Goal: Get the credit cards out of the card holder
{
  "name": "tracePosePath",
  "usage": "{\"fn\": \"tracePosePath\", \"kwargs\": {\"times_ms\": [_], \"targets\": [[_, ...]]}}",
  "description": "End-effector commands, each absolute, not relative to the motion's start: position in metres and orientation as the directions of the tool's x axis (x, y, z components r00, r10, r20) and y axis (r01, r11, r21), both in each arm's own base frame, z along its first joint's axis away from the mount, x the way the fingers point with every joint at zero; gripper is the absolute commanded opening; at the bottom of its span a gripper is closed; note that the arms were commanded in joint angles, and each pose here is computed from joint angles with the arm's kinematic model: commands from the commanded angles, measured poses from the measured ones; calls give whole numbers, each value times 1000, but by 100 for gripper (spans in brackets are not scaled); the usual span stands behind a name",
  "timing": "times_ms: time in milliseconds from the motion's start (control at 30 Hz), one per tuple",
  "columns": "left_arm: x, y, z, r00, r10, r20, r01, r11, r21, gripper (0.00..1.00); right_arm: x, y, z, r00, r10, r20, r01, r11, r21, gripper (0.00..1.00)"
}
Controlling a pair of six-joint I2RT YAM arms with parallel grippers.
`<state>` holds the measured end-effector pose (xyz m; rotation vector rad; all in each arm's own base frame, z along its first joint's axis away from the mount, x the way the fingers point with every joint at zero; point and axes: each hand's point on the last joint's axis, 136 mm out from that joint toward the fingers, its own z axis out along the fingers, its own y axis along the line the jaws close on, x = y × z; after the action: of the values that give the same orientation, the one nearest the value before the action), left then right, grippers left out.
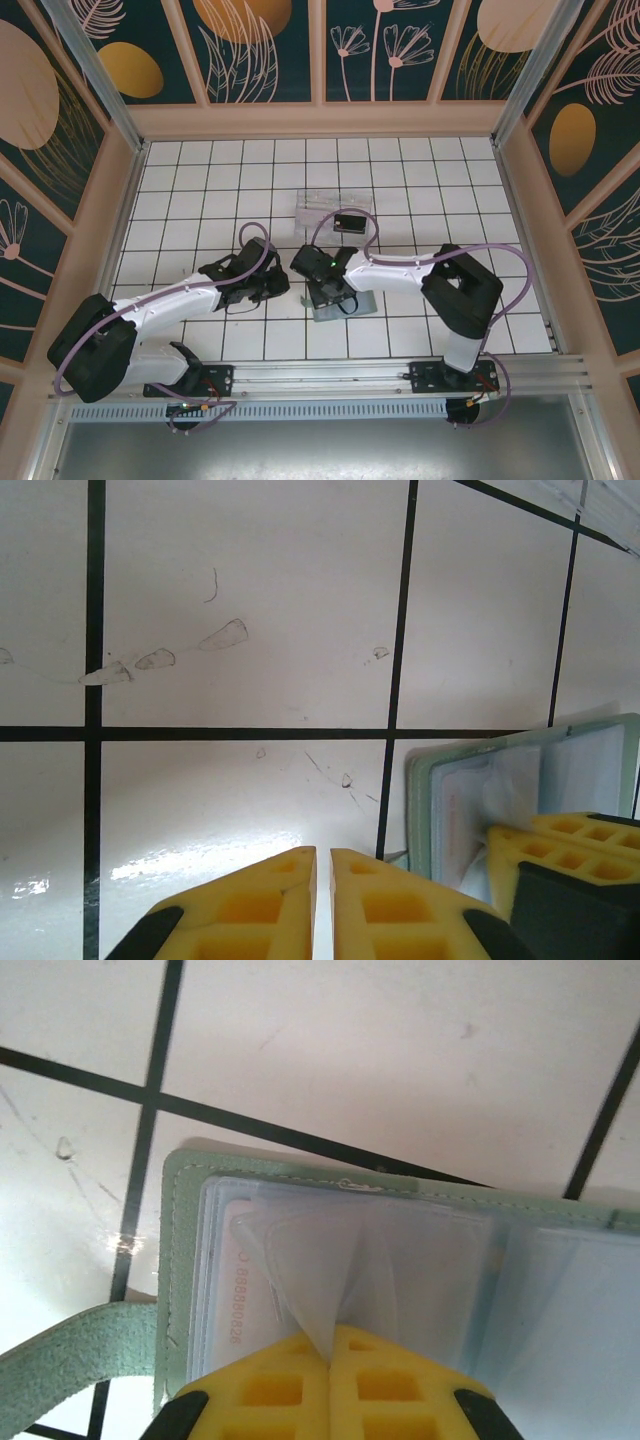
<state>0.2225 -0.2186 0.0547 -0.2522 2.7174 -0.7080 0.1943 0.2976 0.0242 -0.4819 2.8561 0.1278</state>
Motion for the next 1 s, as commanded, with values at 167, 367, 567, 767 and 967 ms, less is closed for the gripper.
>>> {"fn": "tracePosePath", "kwargs": {"times_ms": [167, 367, 567, 767, 967], "targets": [[222, -217, 53, -937, -232, -260, -82, 872, -482, 13, 200, 268, 47, -930, -233, -285, -262, 963, 65, 0], [225, -220, 54, -940, -220, -260, -71, 874, -481, 13, 204, 250, 52, -943, -160, -292, -210, 967, 146, 0], [225, -222, 54, -943, -213, -255, -67, 874, -481, 13, 209, 214, 52, -951, -81, -298, -124, 984, 127, 12], [227, -224, 55, -944, -210, -255, -64, 874, -482, 13, 213, 165, 47, -952, 13, -305, 14, 1000, -1, 26], [227, -224, 56, -944, -208, -255, -64, 876, -479, 12, 214, 132, 48, -937, 136, -322, 154, 988, -29, 28]]}}
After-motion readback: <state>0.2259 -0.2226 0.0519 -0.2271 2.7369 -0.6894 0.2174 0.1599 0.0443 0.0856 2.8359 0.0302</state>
